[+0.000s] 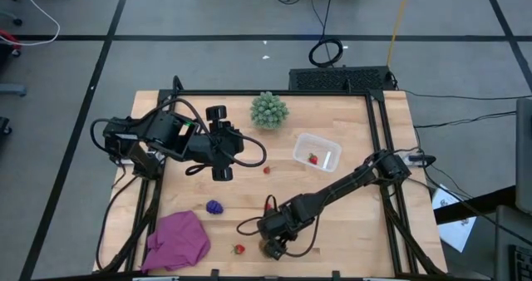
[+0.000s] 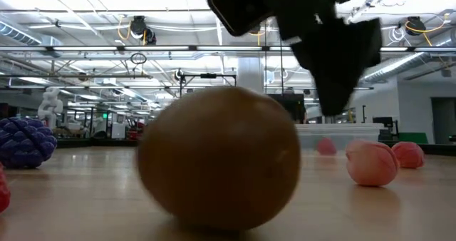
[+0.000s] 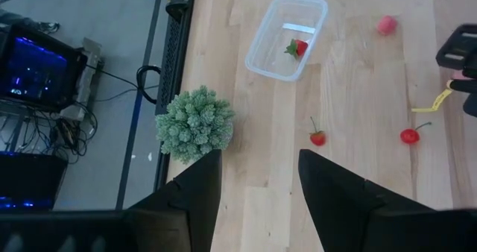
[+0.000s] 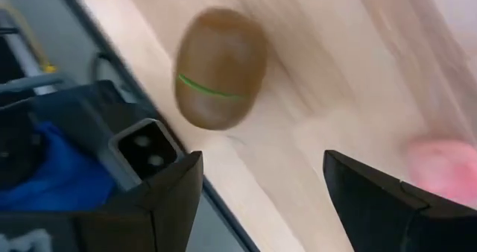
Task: Pick and placing Produce into tupperware
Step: Put the brown kiwi into the transparent bin
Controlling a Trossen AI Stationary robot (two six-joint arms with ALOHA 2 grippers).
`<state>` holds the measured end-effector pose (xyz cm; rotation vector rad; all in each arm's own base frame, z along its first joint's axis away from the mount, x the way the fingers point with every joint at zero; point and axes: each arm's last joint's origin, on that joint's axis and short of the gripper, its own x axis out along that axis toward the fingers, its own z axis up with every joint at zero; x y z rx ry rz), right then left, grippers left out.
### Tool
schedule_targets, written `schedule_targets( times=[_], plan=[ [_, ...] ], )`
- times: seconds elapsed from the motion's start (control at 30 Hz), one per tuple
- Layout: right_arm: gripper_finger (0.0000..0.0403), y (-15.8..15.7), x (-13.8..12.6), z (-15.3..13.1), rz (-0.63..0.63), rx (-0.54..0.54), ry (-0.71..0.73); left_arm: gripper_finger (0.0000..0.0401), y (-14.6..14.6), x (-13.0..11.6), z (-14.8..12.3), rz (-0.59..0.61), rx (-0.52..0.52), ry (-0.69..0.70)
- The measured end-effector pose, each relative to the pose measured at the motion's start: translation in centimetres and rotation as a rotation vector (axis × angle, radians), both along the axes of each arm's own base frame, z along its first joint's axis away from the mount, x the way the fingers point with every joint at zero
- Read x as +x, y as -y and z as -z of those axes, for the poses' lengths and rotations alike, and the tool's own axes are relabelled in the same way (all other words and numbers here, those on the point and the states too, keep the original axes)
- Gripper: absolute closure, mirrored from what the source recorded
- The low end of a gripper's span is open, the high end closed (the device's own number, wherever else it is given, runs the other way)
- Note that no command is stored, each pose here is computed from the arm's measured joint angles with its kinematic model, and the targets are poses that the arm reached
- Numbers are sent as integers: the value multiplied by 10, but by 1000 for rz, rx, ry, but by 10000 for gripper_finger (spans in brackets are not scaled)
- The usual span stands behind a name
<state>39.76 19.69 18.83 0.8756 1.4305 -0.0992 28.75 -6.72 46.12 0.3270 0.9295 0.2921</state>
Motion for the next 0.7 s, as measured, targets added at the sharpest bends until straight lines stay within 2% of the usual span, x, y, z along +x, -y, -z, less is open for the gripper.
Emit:
schedule_targets(
  times=[0.23, 0.47, 0.7],
  plan=[
    [133, -3, 8, -5, -6, 38, 101, 217, 0, 0, 0, -11, -15, 5],
    [133, -2, 7, -3, -31, -5, 110, 217, 14, -2, 4, 66, -120, -26],
    [133, -2, 7, -3, -61, -40, 143, 217, 37, 3, 40, 112, -90, -174]
  ],
)
